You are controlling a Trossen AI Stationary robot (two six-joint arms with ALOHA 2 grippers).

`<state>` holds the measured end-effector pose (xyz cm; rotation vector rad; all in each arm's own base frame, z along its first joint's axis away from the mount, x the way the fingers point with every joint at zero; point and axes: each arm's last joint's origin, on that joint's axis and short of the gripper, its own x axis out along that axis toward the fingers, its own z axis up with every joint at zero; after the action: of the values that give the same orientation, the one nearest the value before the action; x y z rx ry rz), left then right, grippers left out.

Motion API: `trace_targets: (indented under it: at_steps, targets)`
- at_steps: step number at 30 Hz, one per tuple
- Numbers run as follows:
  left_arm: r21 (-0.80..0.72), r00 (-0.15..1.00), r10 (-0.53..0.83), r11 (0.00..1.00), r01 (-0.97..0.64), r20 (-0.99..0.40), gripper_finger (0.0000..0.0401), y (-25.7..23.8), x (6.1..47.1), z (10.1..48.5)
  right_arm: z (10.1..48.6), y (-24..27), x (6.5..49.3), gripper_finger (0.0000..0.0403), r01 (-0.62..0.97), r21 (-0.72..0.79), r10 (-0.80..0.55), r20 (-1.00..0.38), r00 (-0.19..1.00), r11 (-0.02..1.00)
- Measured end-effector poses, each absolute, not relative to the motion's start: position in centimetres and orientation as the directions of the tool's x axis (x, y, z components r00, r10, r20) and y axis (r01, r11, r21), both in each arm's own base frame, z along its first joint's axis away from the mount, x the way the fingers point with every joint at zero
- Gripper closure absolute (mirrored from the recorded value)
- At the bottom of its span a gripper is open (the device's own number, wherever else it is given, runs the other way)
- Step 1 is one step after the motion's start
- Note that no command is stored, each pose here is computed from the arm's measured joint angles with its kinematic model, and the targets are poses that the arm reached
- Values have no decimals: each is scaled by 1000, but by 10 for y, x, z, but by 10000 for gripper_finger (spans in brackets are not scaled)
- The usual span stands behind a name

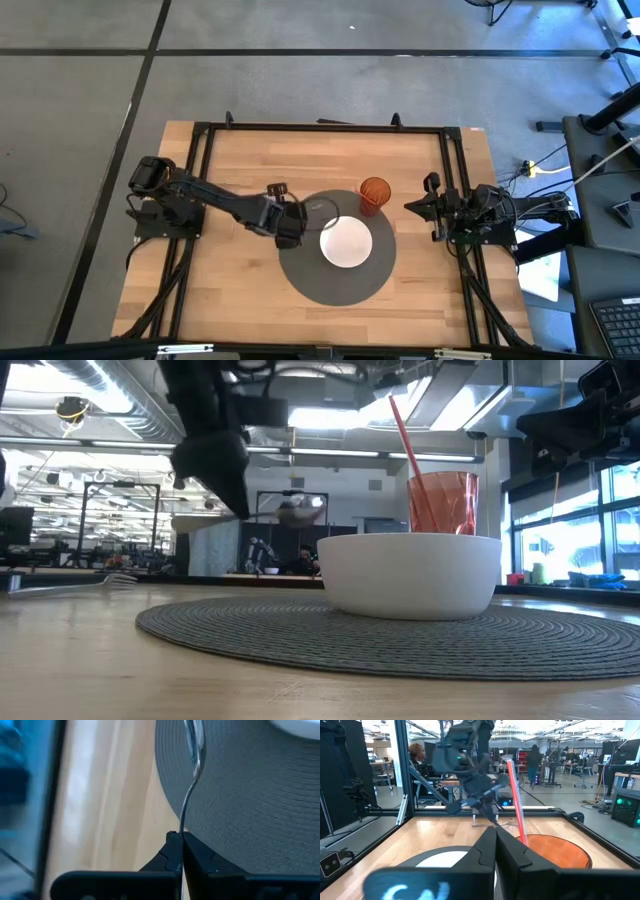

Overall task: Pick & Place Utensil
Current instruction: Put the silver spoon into the white bowl on the gray mat

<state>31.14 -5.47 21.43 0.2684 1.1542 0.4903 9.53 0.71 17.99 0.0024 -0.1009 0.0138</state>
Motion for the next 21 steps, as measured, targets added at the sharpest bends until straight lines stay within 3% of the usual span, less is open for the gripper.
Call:
trace_targets:
  at_steps: [4,11,16,21]
  targets:
    - [585,391,587,799,-139,-709,400,-79,313,223,180,7,95,397,-14,1,13,101,995,1000]
    - [805,487,672,581,118,-557,400,-127,332,225,180,7,95,397,-14,2,13,101,995,1000]
    - [912,498,770,274,305,-398,400,-154,361,200,180,7,95,397,-14,4,14,101,995,1000]
    - [875,478,835,8,485,-272,400,-163,382,170,180,7,95,397,-14,4,14,99,995,1000]
